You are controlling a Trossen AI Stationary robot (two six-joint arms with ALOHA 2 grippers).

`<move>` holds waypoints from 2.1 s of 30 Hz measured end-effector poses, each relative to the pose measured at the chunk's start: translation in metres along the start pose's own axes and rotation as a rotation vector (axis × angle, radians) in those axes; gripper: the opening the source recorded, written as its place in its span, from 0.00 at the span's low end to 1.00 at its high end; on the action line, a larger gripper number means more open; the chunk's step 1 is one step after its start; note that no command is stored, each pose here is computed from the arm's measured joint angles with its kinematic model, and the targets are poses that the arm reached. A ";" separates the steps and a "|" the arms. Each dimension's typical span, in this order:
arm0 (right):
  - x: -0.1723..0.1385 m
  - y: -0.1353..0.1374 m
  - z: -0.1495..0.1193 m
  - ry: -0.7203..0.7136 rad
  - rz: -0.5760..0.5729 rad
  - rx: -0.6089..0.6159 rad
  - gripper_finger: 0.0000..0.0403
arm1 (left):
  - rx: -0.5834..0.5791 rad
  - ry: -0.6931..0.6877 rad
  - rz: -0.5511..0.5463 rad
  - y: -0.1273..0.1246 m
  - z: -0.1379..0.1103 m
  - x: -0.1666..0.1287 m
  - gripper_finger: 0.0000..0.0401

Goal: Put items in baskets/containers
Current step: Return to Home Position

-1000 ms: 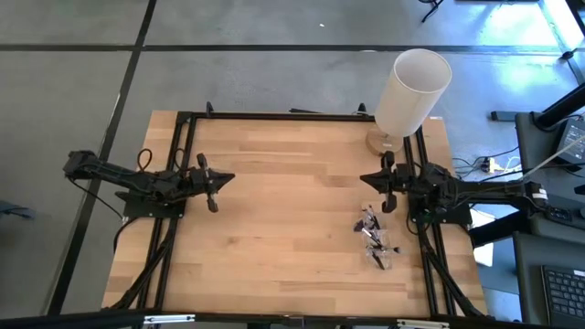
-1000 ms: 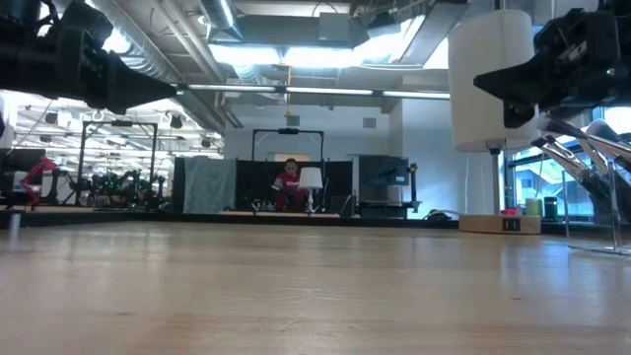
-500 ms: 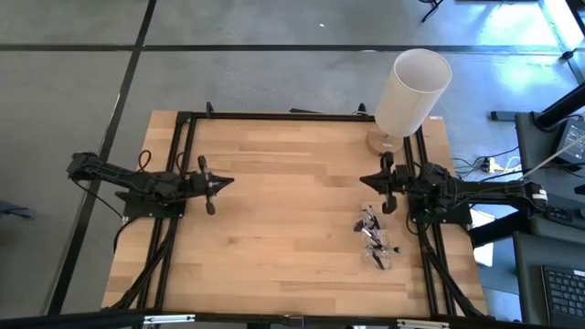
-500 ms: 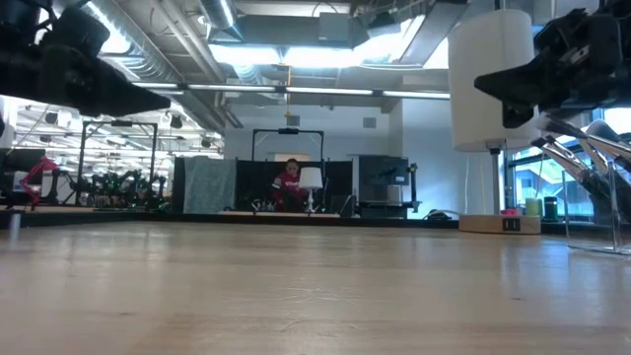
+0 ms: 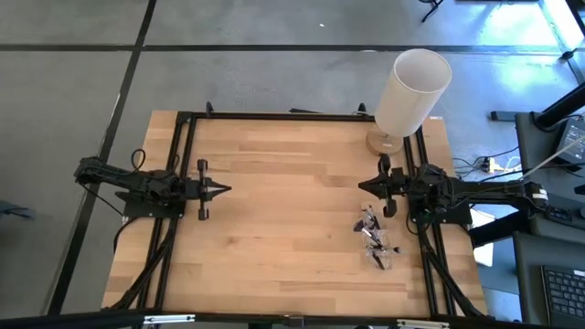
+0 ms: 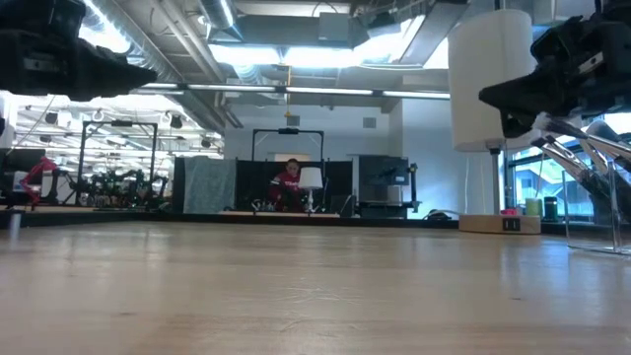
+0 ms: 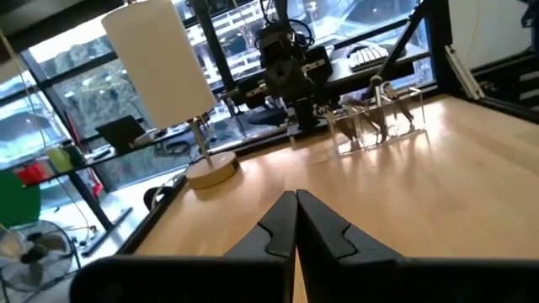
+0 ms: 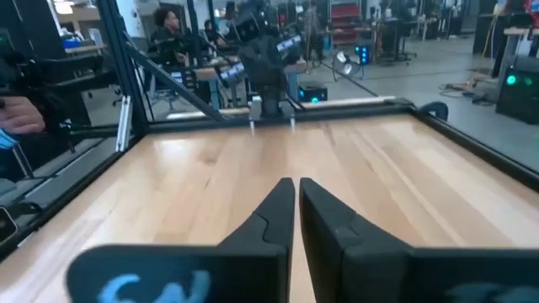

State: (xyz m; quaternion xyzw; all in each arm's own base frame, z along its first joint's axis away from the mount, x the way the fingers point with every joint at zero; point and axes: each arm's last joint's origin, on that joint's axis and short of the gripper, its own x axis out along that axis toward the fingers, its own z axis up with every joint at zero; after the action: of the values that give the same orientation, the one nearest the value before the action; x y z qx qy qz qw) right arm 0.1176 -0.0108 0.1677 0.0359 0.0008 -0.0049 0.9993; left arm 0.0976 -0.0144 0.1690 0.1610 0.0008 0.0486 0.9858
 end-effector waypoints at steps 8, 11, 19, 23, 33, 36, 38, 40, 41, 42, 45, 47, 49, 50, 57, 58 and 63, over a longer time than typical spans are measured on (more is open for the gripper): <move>-0.001 0.003 0.002 -0.017 0.081 -0.007 0.07 | -0.015 0.098 0.075 0.011 0.014 -0.010 0.00; -0.002 0.003 0.003 -0.023 0.080 -0.008 0.07 | -0.043 0.068 -0.009 0.010 0.017 -0.011 0.01; -0.004 0.003 0.011 -0.111 0.082 -0.087 0.07 | -0.077 0.040 -0.066 0.003 0.006 -0.006 0.00; -0.004 0.003 0.010 -0.108 0.058 -0.165 0.07 | -0.098 -0.016 -0.081 0.001 0.005 -0.005 0.01; -0.003 0.002 0.004 -0.039 0.041 -0.220 0.07 | -0.114 -0.055 -0.102 0.000 0.001 -0.001 0.01; -0.003 0.001 -0.004 0.038 0.043 -0.204 0.07 | -0.114 -0.045 -0.061 0.003 0.000 -0.001 0.01; -0.003 0.001 -0.006 0.062 0.044 -0.190 0.07 | -0.115 -0.040 -0.034 0.005 0.000 -0.001 0.00; -0.003 0.001 -0.006 0.065 0.044 -0.179 0.07 | -0.124 -0.035 -0.013 0.006 -0.001 0.000 0.01; -0.003 0.001 -0.006 0.064 0.045 -0.179 0.07 | -0.134 -0.034 -0.005 0.006 -0.001 0.000 0.01; -0.003 0.001 -0.006 0.061 0.053 -0.179 0.07 | -0.139 -0.032 0.001 0.007 -0.001 0.000 0.01; -0.004 0.003 -0.007 0.068 0.120 -0.172 0.07 | -0.147 -0.031 0.007 0.007 -0.001 0.000 0.03; -0.004 0.006 -0.007 0.068 0.201 -0.176 0.07 | -0.171 -0.031 0.006 0.007 -0.001 0.000 0.03; -0.005 0.007 -0.006 0.051 0.241 -0.193 0.07 | -0.188 -0.032 0.006 0.007 -0.001 0.000 0.03; -0.005 0.006 -0.004 0.031 0.237 -0.204 0.07 | -0.190 -0.032 0.006 0.007 -0.001 0.000 0.03; -0.014 -0.004 0.010 -0.108 0.089 -0.260 0.07 | -0.191 -0.031 0.006 0.007 -0.001 0.000 0.02; -0.016 -0.005 0.011 -0.116 0.082 -0.257 0.07 | -0.191 -0.031 0.006 0.007 -0.001 0.000 0.02; -0.024 -0.008 0.011 -0.130 0.107 -0.232 0.07 | -0.191 -0.031 0.006 0.007 -0.001 0.000 0.03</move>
State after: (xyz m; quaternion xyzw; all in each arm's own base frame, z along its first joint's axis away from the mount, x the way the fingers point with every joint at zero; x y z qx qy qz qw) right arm 0.0936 -0.0196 0.1783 -0.0804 -0.0654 0.0461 0.9935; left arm 0.0968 -0.0072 0.1702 0.0671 -0.0198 0.0490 0.9963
